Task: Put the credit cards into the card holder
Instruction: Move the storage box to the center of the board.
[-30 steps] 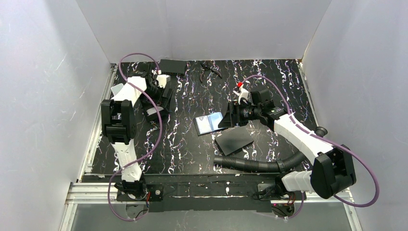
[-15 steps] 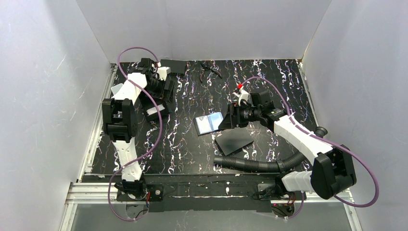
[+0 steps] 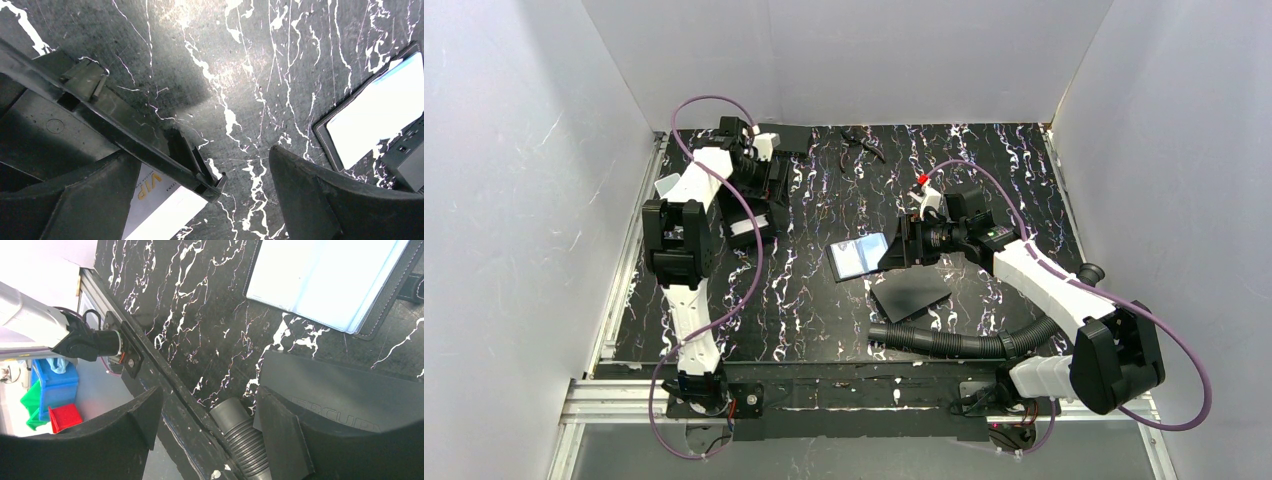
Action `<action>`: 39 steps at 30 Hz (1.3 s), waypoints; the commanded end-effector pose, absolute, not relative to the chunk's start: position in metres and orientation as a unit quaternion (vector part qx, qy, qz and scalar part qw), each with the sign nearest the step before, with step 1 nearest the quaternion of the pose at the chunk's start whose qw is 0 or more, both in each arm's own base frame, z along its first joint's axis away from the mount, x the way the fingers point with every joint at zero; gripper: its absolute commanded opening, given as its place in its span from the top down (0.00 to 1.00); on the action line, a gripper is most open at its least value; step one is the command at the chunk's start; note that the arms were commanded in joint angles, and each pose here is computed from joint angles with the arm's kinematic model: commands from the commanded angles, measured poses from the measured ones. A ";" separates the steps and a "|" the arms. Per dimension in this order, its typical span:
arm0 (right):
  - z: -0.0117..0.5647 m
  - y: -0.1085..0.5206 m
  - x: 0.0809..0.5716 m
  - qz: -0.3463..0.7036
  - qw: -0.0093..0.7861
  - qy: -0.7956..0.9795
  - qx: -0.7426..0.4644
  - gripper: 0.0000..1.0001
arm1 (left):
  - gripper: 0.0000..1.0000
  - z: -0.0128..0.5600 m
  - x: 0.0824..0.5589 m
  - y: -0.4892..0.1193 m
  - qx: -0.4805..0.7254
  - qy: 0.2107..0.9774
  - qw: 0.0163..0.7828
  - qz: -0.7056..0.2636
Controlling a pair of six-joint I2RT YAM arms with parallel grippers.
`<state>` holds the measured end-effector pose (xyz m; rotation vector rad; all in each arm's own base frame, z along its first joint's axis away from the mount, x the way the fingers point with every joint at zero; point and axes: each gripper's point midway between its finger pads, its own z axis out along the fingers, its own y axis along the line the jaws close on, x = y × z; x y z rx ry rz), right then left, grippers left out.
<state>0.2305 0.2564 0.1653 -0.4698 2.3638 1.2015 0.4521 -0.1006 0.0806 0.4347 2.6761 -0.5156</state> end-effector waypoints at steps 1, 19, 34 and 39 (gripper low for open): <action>0.176 0.258 0.233 0.441 0.244 0.846 -0.176 0.22 | 0.02 0.094 0.470 -0.112 0.145 0.943 0.220 -0.201; 0.176 0.262 0.236 0.450 0.248 0.840 -0.174 0.22 | 0.02 0.145 0.428 -0.051 -0.042 0.961 0.260 -0.089; 0.184 0.265 0.235 0.466 0.264 0.826 -0.176 0.21 | 0.02 0.110 0.356 -0.004 -0.308 0.885 0.307 -0.164; 0.188 0.265 0.235 0.470 0.270 0.822 -0.175 0.21 | 0.02 0.089 0.372 -0.009 -0.307 0.863 0.351 -0.194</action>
